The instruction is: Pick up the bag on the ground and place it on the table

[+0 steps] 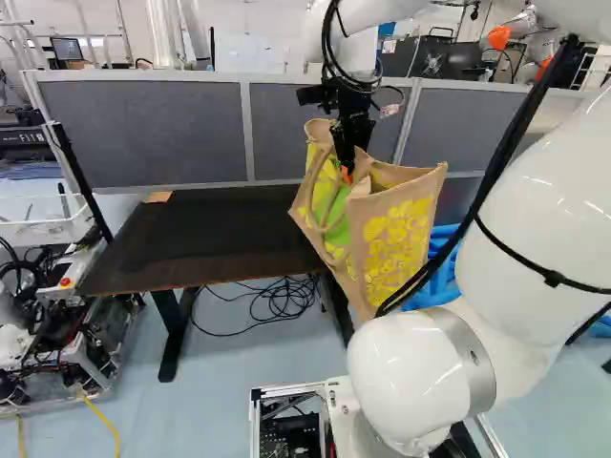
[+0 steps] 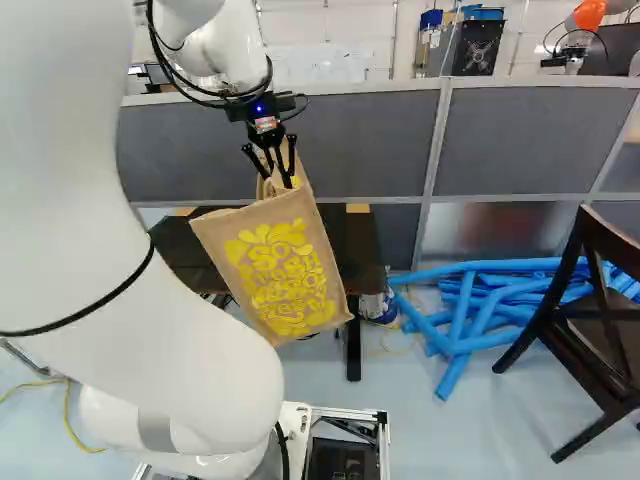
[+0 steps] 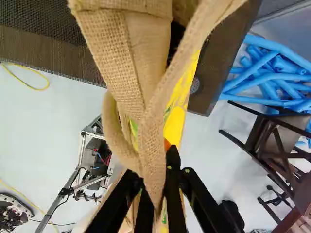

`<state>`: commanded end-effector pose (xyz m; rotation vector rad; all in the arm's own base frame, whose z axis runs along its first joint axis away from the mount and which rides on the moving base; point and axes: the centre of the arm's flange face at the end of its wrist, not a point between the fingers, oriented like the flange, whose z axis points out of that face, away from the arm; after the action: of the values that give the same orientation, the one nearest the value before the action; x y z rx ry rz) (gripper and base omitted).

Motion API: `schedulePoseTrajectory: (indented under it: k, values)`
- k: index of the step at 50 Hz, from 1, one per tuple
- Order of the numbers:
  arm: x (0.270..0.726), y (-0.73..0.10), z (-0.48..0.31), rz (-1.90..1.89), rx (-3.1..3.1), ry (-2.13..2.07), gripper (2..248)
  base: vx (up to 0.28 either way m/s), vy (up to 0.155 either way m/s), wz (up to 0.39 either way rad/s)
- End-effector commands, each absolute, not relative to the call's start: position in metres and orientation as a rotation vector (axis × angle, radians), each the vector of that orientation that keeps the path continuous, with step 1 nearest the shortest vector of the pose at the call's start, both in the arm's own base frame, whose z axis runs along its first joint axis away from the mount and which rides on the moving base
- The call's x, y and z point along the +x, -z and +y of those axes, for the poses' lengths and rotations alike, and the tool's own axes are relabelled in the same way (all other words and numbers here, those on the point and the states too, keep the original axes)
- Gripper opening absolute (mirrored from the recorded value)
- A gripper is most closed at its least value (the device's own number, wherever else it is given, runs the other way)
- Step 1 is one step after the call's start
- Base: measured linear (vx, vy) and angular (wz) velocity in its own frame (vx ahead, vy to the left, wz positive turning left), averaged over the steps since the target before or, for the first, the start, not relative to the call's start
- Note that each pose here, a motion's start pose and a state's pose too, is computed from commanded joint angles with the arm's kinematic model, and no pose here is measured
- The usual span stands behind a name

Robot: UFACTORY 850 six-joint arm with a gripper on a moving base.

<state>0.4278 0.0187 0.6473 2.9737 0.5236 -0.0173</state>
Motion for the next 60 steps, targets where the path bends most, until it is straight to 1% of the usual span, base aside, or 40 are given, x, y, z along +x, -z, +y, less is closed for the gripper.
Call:
schedulePoseTrajectory:
  k: [14, 30, 60]
  values:
    - [0.428, -0.647, 0.019, 0.524, 2.974, 0.017, 24, 0.094, 0.003, 0.000]
    - [0.432, -0.647, 0.019, 0.523, 2.974, 0.018, 24, -0.002, -0.001, -0.002]
    - [0.479, -0.648, 0.019, 0.512, 2.975, 0.014, 24, 0.000, 0.000, 0.000]
